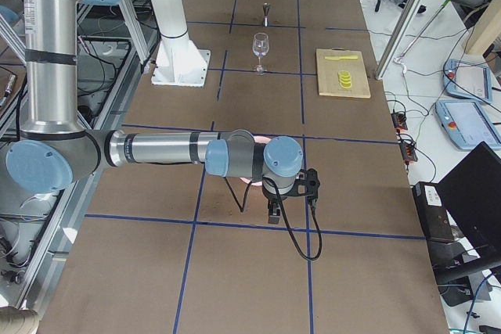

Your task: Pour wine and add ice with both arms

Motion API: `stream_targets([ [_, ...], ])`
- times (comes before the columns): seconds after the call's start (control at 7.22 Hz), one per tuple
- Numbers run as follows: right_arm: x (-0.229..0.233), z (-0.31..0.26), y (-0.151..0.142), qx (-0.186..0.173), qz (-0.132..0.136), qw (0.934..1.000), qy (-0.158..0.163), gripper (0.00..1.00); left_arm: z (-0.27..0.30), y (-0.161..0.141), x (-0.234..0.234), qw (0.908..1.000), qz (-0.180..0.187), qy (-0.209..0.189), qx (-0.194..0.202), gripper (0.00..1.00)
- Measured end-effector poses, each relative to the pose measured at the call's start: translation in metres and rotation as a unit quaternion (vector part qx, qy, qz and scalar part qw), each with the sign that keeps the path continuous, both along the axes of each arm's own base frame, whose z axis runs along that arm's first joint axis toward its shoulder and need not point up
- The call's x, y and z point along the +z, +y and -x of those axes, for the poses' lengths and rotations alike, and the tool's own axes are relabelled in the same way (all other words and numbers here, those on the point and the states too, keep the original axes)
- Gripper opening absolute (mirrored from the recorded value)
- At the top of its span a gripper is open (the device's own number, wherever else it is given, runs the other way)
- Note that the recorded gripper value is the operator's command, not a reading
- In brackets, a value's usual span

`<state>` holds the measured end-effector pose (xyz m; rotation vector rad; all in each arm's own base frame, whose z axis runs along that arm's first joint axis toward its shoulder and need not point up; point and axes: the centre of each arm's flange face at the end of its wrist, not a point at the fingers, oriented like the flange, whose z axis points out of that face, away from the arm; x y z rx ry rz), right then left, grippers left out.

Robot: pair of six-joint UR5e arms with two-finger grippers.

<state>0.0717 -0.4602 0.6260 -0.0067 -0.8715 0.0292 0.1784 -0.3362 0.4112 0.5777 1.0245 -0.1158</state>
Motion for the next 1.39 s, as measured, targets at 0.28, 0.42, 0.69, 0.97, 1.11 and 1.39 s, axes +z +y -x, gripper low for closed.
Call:
stream_targets([
  [0.28, 0.001, 0.000, 0.001, 0.000, 0.001, 1.0000, 0.000, 1.00, -0.030, 0.033, -0.006, 0.9986, 0.039, 0.009, -0.034, 1.00],
  [0.42, 0.001, 0.000, 0.001, -0.001, 0.000, 1.0000, 0.000, 1.00, -0.053, 0.047, -0.001, 0.9962, 0.061, -0.002, -0.062, 1.00],
  [0.69, 0.001, 0.000, 0.001, -0.002, -0.002, 1.0000, 0.000, 1.00, -0.081, 0.069, 0.002, 0.9922, 0.081, -0.013, -0.094, 1.00],
  [0.97, 0.002, 0.000, 0.001, -0.003, -0.003, 1.0000, 0.001, 1.00, -0.101, 0.083, 0.008, 0.9900, 0.075, -0.037, -0.113, 1.00],
  [1.11, 0.002, 0.000, 0.002, -0.004, -0.002, 1.0000, 0.001, 1.00, -0.113, 0.092, 0.007, 0.9898, 0.069, -0.038, -0.119, 1.00],
  [1.39, 0.002, 0.000, 0.002, -0.004, -0.002, 1.0000, 0.001, 1.00, -0.134, 0.108, 0.002, 0.9882, 0.049, -0.023, -0.143, 1.00],
])
